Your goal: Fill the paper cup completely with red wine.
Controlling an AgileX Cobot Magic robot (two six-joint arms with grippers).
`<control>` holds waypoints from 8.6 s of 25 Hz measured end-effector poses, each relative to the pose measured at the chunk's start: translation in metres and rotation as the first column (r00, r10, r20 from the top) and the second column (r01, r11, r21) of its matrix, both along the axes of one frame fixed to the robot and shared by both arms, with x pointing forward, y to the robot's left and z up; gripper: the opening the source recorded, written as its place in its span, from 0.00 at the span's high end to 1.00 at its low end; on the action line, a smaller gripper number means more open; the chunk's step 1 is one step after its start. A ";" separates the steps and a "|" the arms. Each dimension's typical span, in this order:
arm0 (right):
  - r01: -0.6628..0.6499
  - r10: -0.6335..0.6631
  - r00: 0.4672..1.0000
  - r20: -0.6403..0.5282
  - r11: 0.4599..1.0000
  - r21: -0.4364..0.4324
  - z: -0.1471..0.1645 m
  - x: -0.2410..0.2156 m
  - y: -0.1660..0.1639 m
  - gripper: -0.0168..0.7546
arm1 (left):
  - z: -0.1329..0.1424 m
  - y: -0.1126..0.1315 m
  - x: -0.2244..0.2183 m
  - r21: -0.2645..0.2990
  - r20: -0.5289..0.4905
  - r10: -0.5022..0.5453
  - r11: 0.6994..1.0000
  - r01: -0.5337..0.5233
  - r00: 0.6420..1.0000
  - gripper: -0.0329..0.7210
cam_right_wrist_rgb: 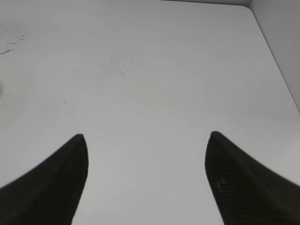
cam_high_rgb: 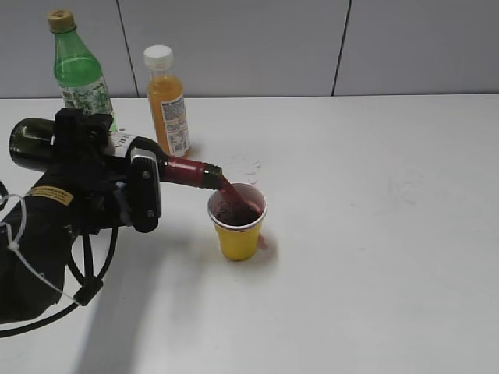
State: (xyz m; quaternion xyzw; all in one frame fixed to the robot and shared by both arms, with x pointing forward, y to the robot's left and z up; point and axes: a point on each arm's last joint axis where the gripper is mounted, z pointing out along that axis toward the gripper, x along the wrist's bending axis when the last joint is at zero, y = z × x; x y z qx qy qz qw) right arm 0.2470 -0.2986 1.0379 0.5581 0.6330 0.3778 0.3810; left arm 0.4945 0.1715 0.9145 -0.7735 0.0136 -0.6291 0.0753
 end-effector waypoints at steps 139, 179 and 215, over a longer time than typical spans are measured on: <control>0.000 0.000 1.000 -0.001 1.000 0.001 0.000 0.000 0.000 0.21 | -0.041 -0.062 0.135 -0.998 0.013 -0.483 -0.060 -0.019 0.876 0.21; 0.000 0.000 1.000 -0.001 1.000 0.000 0.000 0.000 0.000 0.21 | 0.193 -0.029 0.083 -0.972 0.192 -0.394 0.048 0.229 0.899 0.20; 0.001 -0.001 1.000 -0.001 1.000 0.001 0.000 0.000 0.000 0.21 | 0.165 0.131 -0.042 -0.469 -0.880 0.120 -0.064 -0.881 0.460 0.20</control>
